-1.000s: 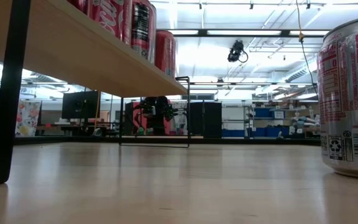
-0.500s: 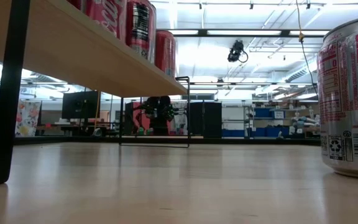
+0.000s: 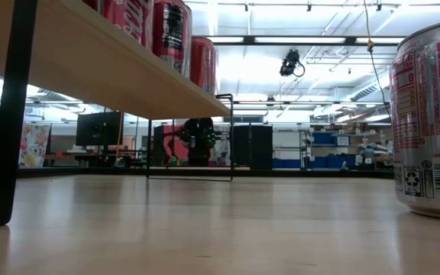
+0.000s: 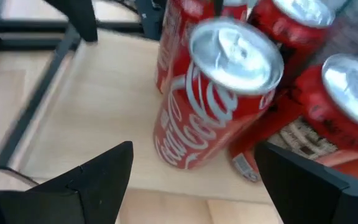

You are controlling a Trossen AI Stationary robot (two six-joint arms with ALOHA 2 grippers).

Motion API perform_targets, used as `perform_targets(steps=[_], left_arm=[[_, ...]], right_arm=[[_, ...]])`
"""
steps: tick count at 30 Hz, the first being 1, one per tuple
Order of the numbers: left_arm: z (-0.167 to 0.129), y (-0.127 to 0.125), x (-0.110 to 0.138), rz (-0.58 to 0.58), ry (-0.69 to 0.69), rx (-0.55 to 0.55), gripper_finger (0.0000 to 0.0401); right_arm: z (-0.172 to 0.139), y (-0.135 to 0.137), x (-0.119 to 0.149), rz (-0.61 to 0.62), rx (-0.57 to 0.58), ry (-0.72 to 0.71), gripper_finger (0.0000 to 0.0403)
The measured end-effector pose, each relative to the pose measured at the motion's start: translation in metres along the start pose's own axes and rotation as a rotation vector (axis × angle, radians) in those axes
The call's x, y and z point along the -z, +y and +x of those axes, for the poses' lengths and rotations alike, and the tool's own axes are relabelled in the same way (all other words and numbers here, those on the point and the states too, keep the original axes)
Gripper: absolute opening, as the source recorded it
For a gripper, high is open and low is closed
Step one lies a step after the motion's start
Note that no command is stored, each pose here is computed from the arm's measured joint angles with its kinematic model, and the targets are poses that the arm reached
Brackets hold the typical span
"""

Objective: Place canned beverage on shelf
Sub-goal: Put the red soda can on the shelf

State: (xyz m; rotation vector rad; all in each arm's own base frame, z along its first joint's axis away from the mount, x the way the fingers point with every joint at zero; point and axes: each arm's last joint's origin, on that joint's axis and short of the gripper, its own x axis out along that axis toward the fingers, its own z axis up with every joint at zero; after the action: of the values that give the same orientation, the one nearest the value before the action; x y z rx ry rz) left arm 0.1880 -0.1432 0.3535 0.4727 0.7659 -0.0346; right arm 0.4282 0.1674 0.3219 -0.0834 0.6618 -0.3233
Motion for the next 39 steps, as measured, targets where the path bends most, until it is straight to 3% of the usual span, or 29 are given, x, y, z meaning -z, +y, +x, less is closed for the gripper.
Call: perform_targets(steps=[12, 26, 39], left_arm=[[0.004, 0.007, 0.000, -0.039, 0.021, -0.018, 0.0400], [0.006, 0.009, -0.001, -0.052, 0.020, -0.021, 0.0400], [0.006, 0.008, -0.004, -0.070, -0.002, 0.032, 0.0400]], right_arm=[[0.023, 0.003, 0.012, -0.011, -0.014, -0.016, 0.0346], [0.012, 0.026, 0.014, 0.009, -0.046, -0.080, 0.0346], [0.015, 0.016, 0.011, -0.034, 0.047, -0.086, 0.0346]])
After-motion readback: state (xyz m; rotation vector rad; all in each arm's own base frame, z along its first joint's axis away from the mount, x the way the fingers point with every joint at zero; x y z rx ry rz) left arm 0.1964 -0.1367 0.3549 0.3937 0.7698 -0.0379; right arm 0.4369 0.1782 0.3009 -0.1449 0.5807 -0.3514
